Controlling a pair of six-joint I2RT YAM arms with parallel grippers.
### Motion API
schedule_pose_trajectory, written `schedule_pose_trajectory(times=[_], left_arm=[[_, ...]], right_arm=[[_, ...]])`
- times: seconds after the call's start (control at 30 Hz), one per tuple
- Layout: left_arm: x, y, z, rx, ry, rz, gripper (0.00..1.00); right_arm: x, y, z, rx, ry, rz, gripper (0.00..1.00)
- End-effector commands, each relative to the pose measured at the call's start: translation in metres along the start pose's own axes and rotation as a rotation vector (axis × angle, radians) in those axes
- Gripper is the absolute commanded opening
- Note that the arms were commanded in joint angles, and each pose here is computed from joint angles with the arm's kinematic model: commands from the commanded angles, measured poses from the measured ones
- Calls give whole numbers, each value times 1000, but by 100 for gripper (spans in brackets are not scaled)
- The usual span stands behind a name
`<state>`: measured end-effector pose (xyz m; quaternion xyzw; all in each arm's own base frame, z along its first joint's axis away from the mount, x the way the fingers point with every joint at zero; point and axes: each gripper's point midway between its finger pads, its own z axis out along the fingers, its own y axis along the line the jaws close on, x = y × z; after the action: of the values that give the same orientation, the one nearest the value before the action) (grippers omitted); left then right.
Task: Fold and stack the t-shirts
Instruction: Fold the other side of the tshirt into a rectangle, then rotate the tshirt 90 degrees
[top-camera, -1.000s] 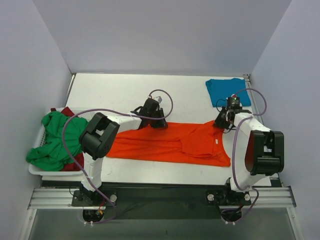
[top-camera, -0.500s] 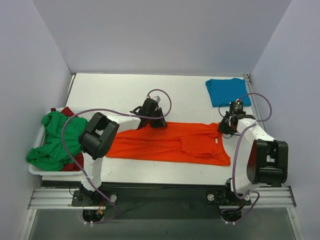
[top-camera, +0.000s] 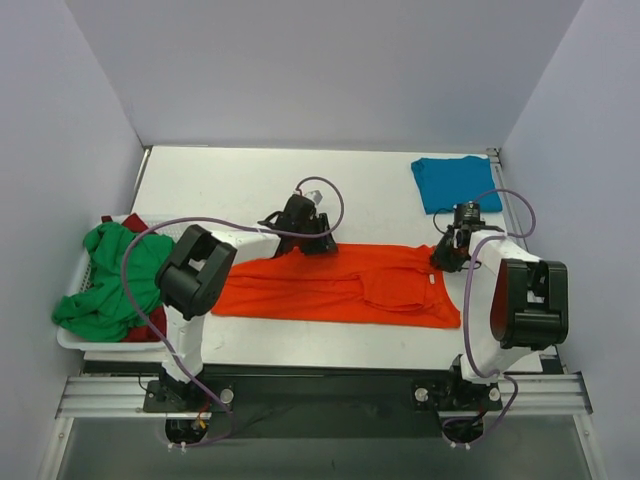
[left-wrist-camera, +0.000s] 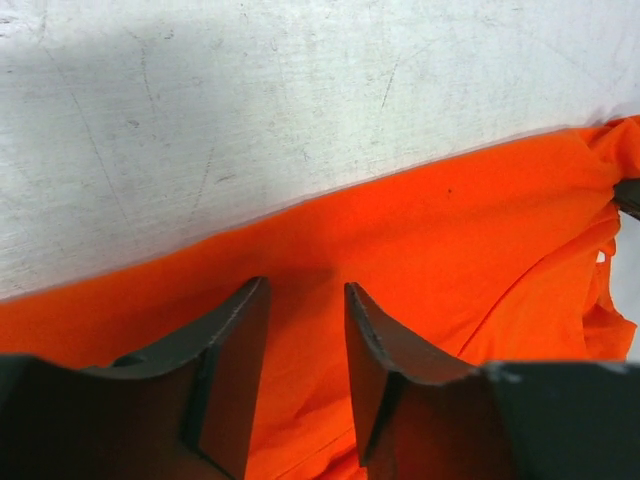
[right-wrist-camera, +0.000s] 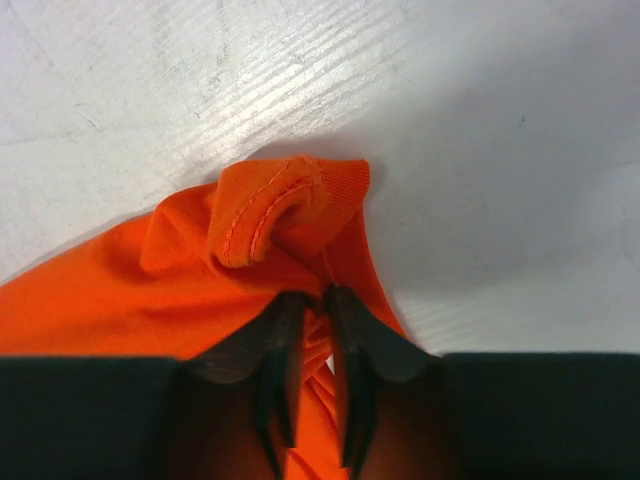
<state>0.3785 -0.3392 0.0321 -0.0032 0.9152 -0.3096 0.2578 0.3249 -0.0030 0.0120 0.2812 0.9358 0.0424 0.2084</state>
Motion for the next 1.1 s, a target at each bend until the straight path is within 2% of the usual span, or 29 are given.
schedule_pose_trajectory(times=[0.0, 0.1, 0.27, 0.4, 0.43, 0.5, 0.67, 0.87, 1.07], left_arm=[[-38, -25, -30, 58, -92, 85, 48], [-64, -45, -56, 97, -163, 121, 52], [-57, -28, -95, -28, -173, 98, 51], [-16, 13, -116, -210, -149, 82, 39], [-8, 19, -119, -233, -141, 80, 38], [11, 37, -130, -278, -137, 81, 34], [41, 55, -142, -291, -150, 111, 34], [63, 65, -135, -276, -110, 139, 34], [85, 83, -127, -333, -65, 163, 33]], right_arm=[[-9, 0, -10, 13, -10, 14, 24], [-17, 3, -25, -2, -39, 18, 34], [-20, -5, -59, 17, -97, 38, 49], [1, -1, -82, -52, -130, 86, 50], [21, 3, -79, -65, -97, 66, 50], [35, 14, -85, -90, -111, 57, 49], [81, 45, -74, -136, -88, -32, 49], [101, 40, -47, -61, -28, -26, 48], [112, 25, -23, 32, 23, -52, 47]])
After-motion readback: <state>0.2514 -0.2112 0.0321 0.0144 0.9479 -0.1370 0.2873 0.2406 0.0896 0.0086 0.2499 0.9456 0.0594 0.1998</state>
